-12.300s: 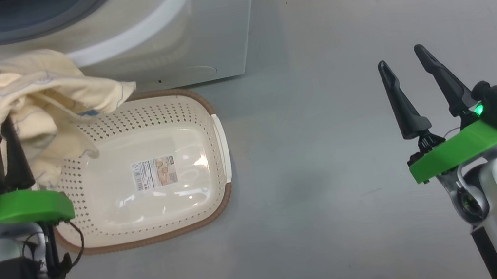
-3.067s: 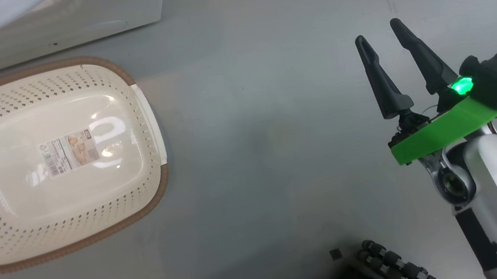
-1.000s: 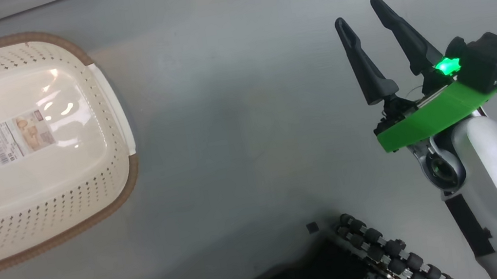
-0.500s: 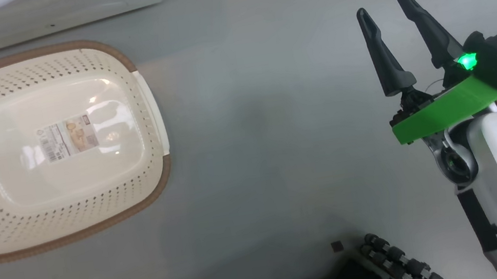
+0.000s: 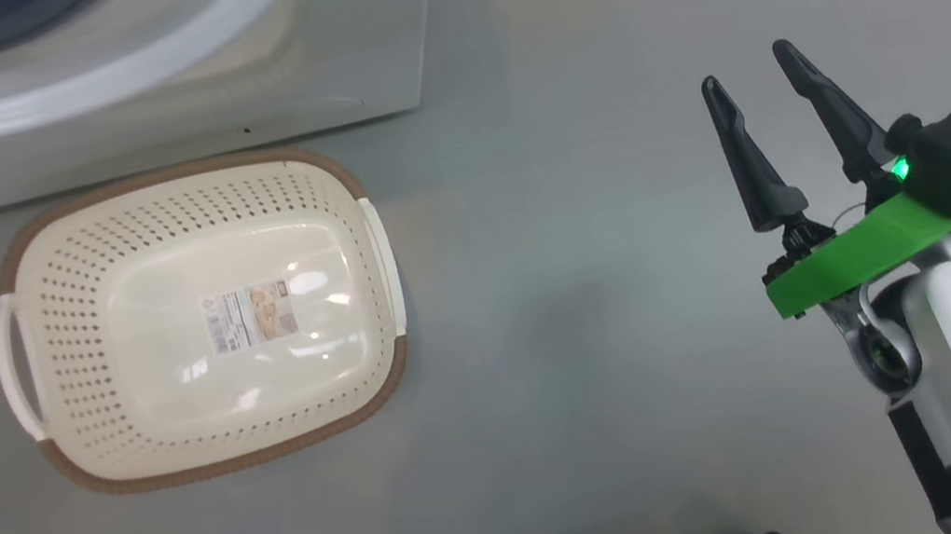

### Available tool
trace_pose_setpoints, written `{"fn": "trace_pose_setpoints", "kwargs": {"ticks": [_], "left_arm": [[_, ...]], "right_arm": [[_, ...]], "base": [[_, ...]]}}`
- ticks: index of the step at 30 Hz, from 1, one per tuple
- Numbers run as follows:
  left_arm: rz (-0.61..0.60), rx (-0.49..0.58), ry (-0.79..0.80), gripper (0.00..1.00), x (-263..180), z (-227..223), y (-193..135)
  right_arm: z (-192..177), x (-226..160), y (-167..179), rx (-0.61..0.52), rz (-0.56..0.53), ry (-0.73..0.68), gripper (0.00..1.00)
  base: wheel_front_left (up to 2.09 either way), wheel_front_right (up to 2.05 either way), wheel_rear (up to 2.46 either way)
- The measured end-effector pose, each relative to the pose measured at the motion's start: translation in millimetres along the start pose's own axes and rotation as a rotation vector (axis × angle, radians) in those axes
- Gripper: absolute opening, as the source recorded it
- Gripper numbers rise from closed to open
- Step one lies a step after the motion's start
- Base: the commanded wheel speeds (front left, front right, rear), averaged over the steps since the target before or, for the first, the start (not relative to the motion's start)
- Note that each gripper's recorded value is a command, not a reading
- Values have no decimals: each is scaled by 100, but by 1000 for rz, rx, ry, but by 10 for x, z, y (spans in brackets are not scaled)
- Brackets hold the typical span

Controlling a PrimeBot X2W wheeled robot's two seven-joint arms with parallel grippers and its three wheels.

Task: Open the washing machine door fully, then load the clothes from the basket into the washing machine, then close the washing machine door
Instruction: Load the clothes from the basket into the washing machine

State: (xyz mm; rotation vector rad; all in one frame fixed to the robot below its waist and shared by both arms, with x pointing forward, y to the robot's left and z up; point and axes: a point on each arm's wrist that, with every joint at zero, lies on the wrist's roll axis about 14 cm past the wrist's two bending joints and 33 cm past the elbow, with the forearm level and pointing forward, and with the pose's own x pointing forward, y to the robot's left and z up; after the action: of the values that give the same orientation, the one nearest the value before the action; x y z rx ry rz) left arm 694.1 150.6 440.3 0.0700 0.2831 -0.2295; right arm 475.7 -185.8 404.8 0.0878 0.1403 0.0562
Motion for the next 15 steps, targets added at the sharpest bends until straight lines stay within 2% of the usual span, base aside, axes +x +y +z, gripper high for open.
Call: {"fn": "trace_pose_setpoints", "kwargs": {"ticks": [15], "left_arm": [[-57,-86,-118,100,-1187,192,-180]], "right_arm": [[452,-447,293,11,57,-87,100]], "base": [[0,0,0]]}}
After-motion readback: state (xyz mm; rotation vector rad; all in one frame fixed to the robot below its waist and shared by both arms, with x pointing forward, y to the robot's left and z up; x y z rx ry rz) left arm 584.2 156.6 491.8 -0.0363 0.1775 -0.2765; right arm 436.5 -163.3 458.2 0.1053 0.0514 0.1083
